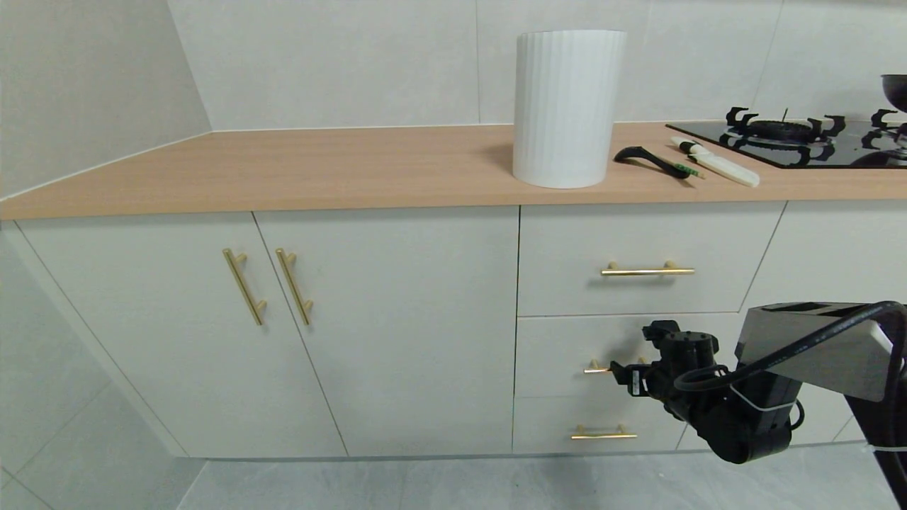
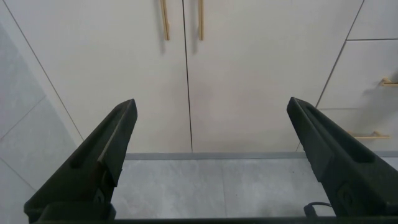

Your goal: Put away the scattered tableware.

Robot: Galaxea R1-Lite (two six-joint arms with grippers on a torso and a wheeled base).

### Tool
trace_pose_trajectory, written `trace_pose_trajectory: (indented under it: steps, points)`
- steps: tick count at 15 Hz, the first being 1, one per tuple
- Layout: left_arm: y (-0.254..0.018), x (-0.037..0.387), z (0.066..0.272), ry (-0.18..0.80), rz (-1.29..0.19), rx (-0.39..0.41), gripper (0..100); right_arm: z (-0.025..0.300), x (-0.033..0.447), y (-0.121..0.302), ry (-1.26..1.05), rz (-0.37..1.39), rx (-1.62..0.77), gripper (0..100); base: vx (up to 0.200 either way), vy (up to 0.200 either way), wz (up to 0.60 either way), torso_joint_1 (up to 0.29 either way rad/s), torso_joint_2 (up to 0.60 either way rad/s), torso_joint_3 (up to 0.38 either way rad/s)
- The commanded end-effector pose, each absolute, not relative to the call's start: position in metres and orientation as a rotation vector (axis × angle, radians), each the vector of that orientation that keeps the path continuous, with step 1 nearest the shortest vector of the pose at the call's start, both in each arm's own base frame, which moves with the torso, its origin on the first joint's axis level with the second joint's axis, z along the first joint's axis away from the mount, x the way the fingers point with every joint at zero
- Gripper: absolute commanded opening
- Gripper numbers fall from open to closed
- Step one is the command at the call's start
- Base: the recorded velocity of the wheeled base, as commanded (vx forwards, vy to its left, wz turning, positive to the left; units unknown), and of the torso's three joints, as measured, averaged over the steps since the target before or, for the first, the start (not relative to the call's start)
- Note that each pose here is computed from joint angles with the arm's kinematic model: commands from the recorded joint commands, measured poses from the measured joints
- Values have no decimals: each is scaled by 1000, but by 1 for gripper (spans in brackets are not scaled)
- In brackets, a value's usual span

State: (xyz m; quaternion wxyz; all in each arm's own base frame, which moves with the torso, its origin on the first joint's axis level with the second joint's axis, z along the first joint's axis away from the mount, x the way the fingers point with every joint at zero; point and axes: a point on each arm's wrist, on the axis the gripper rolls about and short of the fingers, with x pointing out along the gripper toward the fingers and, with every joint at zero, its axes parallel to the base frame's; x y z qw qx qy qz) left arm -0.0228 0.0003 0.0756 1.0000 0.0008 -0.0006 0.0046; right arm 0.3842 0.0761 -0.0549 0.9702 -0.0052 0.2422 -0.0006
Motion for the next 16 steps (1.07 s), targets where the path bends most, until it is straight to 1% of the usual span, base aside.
trace_pose_trajectory:
  steps: [1, 9, 11, 14, 16]
  points:
    - [0, -23, 76, 0, 9, 2, 100, -58, 380, 76, 512, 2, -23, 100, 0, 0, 0, 0, 0, 0]
    - [0, -23, 76, 0, 9, 2, 100, -63, 370, 72, 551, 6, -56, 100, 0, 0, 0, 0, 0, 0]
    - [0, -23, 76, 0, 9, 2, 100, -59, 369, 72, 548, 7, -56, 100, 0, 0, 0, 0, 0, 0]
    - [0, -23, 76, 0, 9, 2, 100, -29, 355, 70, 554, 46, -65, 100, 0, 0, 0, 0, 0, 0]
    - [0, -23, 76, 0, 9, 2, 100, 6, 333, 68, 639, 141, -86, 100, 0, 0, 0, 0, 0, 0]
